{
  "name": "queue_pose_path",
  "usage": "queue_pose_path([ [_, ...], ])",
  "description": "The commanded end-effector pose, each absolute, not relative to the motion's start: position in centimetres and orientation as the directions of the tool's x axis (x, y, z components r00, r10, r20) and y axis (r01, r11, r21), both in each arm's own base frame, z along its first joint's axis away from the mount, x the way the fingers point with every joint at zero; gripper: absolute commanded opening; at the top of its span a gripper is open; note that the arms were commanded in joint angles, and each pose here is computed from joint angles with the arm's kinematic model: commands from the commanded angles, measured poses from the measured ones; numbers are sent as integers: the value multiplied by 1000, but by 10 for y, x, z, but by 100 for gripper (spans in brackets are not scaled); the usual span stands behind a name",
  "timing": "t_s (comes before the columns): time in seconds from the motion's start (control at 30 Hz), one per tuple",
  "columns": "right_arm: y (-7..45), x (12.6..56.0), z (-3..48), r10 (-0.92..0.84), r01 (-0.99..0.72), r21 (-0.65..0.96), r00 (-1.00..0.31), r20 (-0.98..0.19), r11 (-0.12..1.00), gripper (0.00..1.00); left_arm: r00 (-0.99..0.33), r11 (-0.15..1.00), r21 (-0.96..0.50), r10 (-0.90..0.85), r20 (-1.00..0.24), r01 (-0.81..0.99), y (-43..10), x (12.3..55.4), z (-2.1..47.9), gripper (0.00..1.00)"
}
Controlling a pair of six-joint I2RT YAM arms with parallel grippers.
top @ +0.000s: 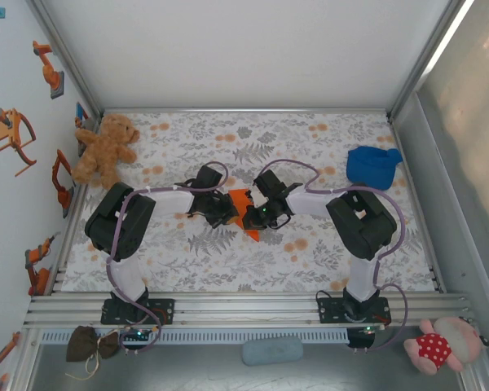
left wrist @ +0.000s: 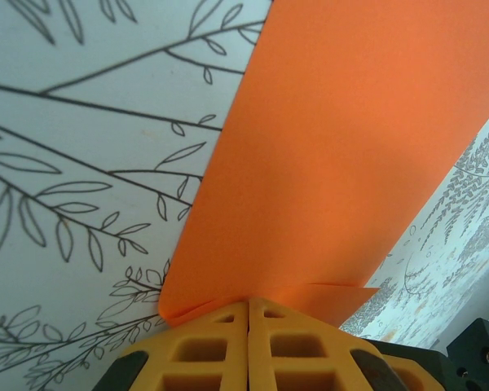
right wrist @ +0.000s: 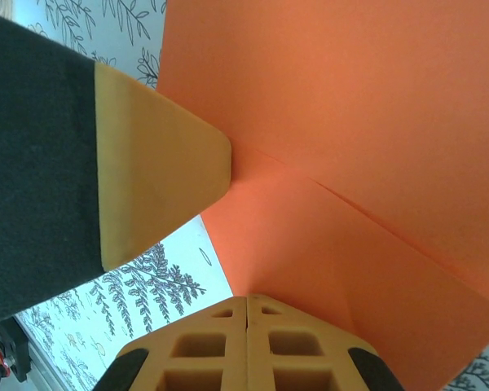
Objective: Fold a paper plane with a square sheet of paper (pick it up from the middle)
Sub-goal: Third fold the triangle at the center of the table.
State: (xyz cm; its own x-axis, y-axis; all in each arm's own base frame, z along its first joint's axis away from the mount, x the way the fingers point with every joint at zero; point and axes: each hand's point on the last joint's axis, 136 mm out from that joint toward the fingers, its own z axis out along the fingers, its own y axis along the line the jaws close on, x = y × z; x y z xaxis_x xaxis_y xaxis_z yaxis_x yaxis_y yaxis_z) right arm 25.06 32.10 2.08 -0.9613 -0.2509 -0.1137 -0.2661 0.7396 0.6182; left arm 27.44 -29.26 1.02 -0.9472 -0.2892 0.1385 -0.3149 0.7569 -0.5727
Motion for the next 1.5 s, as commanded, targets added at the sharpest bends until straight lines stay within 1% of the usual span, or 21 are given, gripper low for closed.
queue_pose_path([
  [0.0, 325, 254, 27, -272, -286, 631, -955, -122, 721, 0, -916, 838, -371, -348, 198, -399, -257, 246, -37, 8],
  [0.3, 318, 248, 15, -300, -297, 605, -949, -99, 739, 0, -912, 845, -346, -357, 203, -407, -253, 243, -42, 8],
  [0.73, 291, 220, 5, -347, -318, 568, -936, -60, 759, 0, -907, 867, -276, -369, 201, -414, -240, 237, -56, 7],
  [1.2, 260, 186, 1, -346, -297, 537, -938, -12, 789, 0, -912, 868, -290, -355, 207, -403, -243, 237, -54, 7],
  [1.33, 255, 183, 4, -342, -300, 525, -939, -18, 796, 0, -915, 867, -304, -346, 205, -396, -246, 239, -51, 7],
  [1.47, 256, 187, 14, -338, -315, 526, -939, -55, 790, 0, -918, 866, -313, -339, 203, -389, -248, 241, -47, 7],
])
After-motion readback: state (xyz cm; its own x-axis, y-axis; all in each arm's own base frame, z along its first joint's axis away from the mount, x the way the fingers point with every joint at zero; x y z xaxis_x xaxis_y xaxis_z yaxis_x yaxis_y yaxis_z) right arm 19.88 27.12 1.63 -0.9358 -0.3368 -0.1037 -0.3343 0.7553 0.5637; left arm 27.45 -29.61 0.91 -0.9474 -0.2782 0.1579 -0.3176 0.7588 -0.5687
